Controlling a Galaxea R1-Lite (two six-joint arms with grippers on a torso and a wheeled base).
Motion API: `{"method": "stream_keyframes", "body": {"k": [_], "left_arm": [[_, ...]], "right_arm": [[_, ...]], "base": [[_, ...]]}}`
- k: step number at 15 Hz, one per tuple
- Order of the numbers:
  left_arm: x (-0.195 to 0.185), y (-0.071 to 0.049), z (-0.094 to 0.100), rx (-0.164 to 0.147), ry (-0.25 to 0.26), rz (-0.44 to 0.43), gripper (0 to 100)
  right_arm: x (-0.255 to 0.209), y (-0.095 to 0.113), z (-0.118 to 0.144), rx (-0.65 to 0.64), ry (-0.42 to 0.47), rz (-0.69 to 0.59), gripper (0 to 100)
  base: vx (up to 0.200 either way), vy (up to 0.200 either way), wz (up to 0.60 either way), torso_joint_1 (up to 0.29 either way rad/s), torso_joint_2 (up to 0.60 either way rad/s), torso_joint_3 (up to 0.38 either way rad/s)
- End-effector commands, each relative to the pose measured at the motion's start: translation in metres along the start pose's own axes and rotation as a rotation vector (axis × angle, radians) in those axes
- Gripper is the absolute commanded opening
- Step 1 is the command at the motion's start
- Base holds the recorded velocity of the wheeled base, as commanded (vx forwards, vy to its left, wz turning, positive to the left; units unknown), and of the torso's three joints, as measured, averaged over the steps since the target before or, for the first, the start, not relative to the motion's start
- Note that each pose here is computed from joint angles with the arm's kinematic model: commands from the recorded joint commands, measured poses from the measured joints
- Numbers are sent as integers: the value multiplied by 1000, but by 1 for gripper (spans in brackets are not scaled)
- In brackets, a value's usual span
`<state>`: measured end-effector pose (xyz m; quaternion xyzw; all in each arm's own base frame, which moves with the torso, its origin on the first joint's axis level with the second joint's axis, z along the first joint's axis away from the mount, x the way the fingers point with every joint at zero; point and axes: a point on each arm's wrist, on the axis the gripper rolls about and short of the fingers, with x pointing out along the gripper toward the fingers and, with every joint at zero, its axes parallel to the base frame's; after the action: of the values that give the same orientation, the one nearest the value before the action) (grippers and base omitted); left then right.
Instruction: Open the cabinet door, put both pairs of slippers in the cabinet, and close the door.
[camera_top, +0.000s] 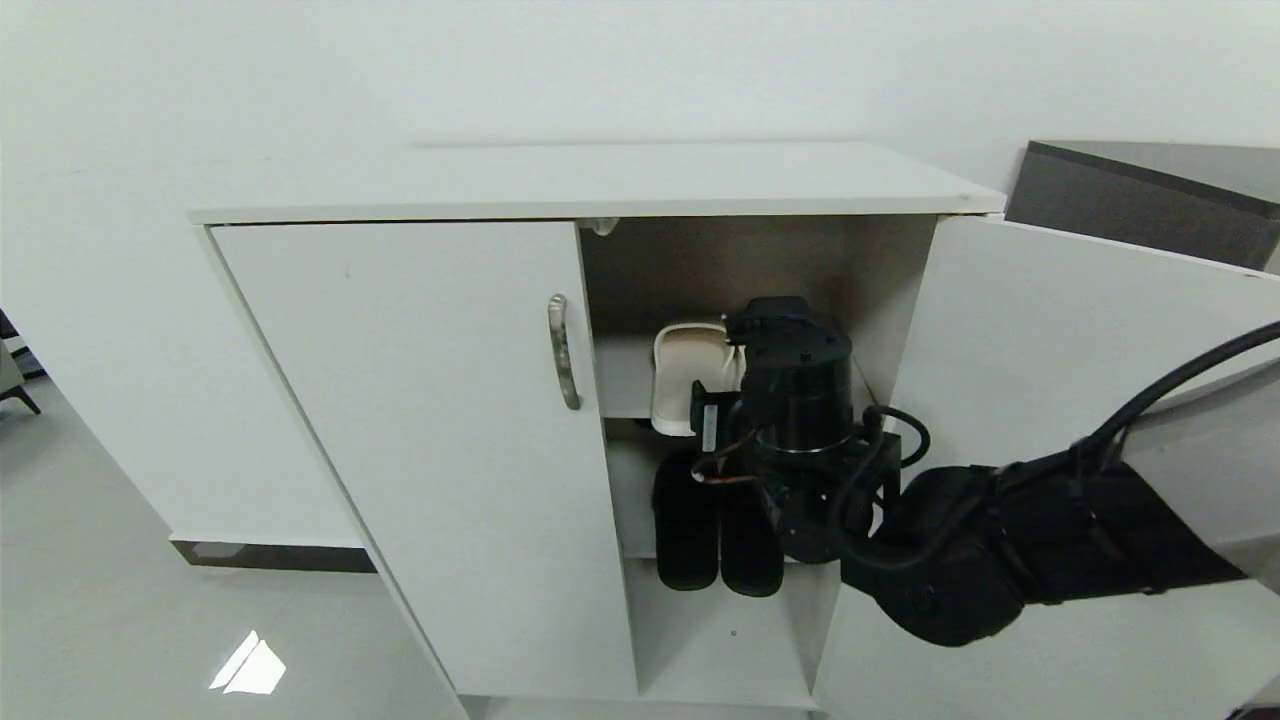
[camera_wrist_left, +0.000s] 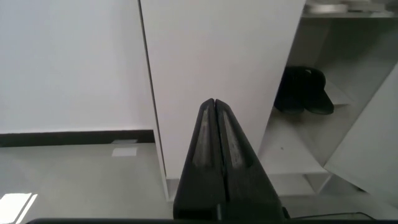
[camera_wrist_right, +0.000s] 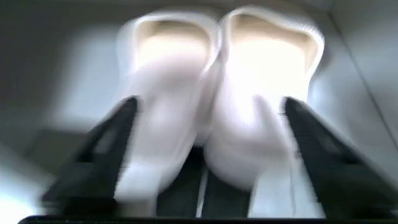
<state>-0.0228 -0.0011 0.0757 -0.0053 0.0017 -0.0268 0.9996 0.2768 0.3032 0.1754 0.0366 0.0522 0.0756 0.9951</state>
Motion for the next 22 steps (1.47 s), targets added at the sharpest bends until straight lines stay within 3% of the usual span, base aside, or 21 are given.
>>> {"method": "stream_keyframes", "body": {"k": [1, 5, 9, 12, 16, 22], "left_arm": [[0, 0, 0, 0, 0, 0, 0], [0, 0, 0, 0, 0, 0, 0], [0, 0, 0, 0, 0, 0, 0], [0, 0, 0, 0, 0, 0, 0], [0, 0, 0, -2, 0, 1, 0], [0, 0, 0, 3, 1, -2, 0]], "right_arm": [[-24, -8, 7, 7, -10, 26, 0], [-69, -28, -4, 14, 0, 170, 0], [-79, -38, -19, -3, 36, 257, 0], [-94, -51, -28, 31, 17, 488, 0], [-96, -61, -40, -55, 15, 500, 0], [-93, -62, -47, -55, 12, 496, 0]], "base": [[-200, 0, 0, -2, 7, 2], [-200, 0, 0, 2, 0, 1], [-200, 0, 0, 0, 2, 2], [-200, 0, 0, 1, 2, 4], [-100, 0, 0, 2, 4, 4], [0, 0, 0, 0, 0, 0]]}}
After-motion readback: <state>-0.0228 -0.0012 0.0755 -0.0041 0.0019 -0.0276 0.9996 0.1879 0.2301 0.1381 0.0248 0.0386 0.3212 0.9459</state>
